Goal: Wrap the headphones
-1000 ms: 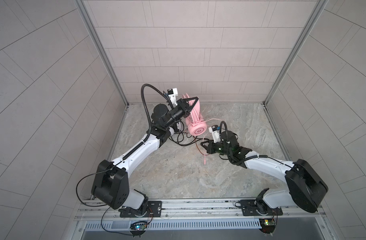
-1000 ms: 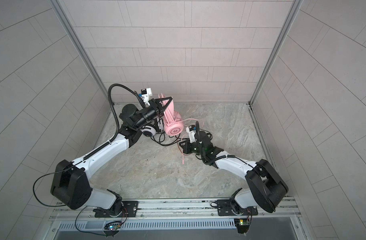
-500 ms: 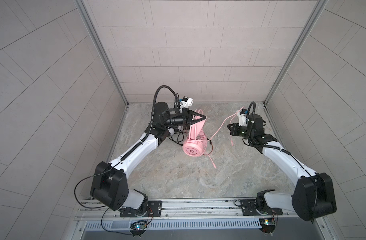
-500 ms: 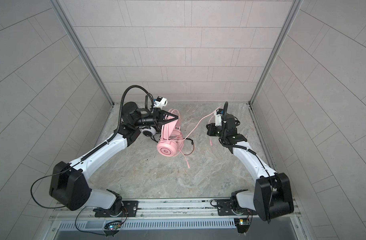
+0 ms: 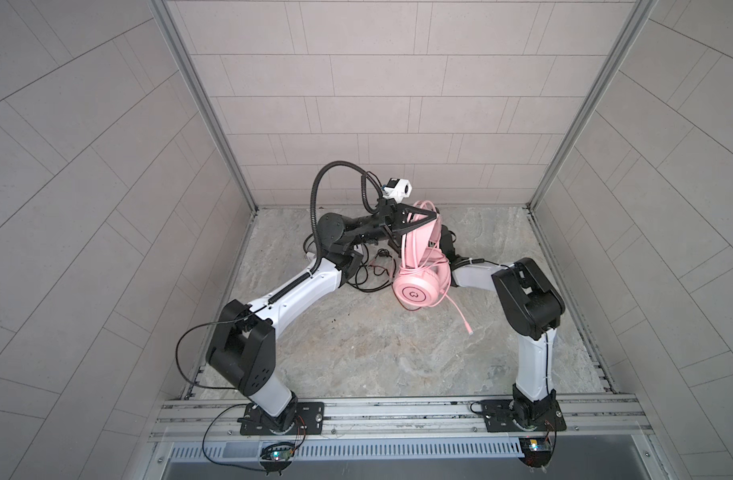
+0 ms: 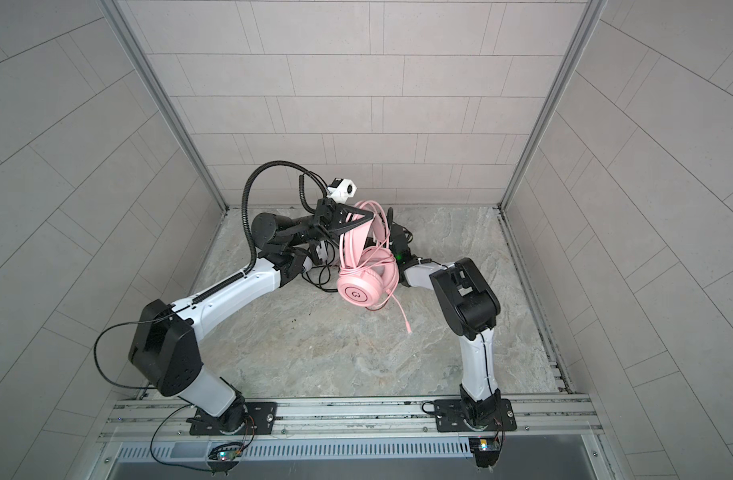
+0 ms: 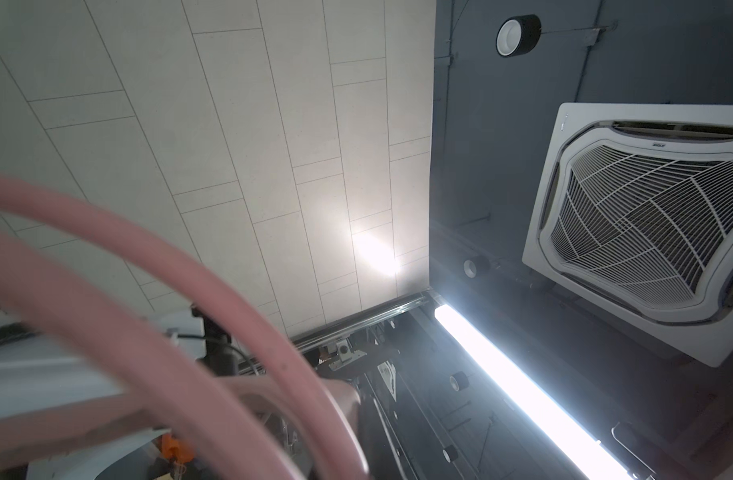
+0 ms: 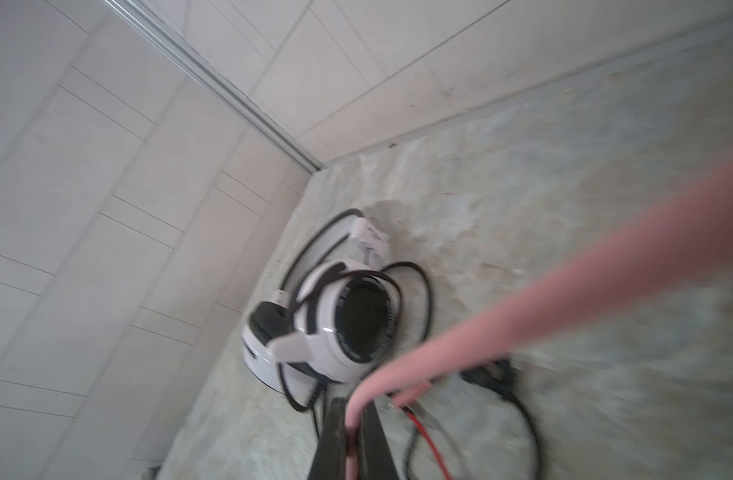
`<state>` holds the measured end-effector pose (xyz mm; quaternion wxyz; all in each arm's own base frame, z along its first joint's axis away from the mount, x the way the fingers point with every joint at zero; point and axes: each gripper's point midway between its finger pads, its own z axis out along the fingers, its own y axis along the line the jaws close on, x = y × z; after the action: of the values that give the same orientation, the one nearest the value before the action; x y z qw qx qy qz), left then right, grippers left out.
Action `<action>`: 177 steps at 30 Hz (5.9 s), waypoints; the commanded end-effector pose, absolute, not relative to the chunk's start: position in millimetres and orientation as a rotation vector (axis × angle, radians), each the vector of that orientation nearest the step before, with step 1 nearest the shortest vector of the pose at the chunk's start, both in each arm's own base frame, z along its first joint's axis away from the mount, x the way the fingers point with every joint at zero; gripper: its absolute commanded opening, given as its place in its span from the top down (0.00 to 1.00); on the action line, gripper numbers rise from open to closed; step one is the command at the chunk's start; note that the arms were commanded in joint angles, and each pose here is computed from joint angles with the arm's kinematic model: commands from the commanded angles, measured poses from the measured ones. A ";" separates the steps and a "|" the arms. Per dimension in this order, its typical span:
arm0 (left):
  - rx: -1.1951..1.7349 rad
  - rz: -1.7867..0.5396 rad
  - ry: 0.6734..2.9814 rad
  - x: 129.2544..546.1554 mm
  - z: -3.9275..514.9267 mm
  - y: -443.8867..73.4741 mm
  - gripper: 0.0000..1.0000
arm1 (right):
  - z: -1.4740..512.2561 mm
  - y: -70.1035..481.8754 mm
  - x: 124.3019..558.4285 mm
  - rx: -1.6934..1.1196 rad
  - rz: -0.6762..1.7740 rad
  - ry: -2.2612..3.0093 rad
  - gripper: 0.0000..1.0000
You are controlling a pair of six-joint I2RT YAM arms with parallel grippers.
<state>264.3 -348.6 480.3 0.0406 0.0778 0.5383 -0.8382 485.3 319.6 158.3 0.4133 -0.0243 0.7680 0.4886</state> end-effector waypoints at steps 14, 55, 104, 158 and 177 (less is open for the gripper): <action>0.017 -2.257 0.895 341.1 560.1 -302.7 1.00 | 209.6 373.7 427.5 0.424 1.795 1.509 0.94; 0.151 -1.720 1.743 370.8 400.7 -303.4 1.00 | 86.2 166.9 309.1 0.121 0.784 2.526 0.93; 0.610 -2.445 1.956 266.5 372.0 -358.7 1.00 | 250.8 183.9 313.2 -0.155 1.300 1.838 0.28; 0.388 -2.361 1.992 319.2 363.4 -313.6 0.32 | 252.0 223.9 340.0 -0.470 0.844 2.057 0.98; 0.571 -0.866 2.398 304.5 303.9 -224.1 0.15 | 207.1 161.4 339.5 -0.519 0.368 2.440 0.98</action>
<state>329.6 -231.6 319.6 0.2589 0.1368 0.8743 -0.3870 348.6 173.1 214.3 0.3315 -0.1759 0.9054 0.1987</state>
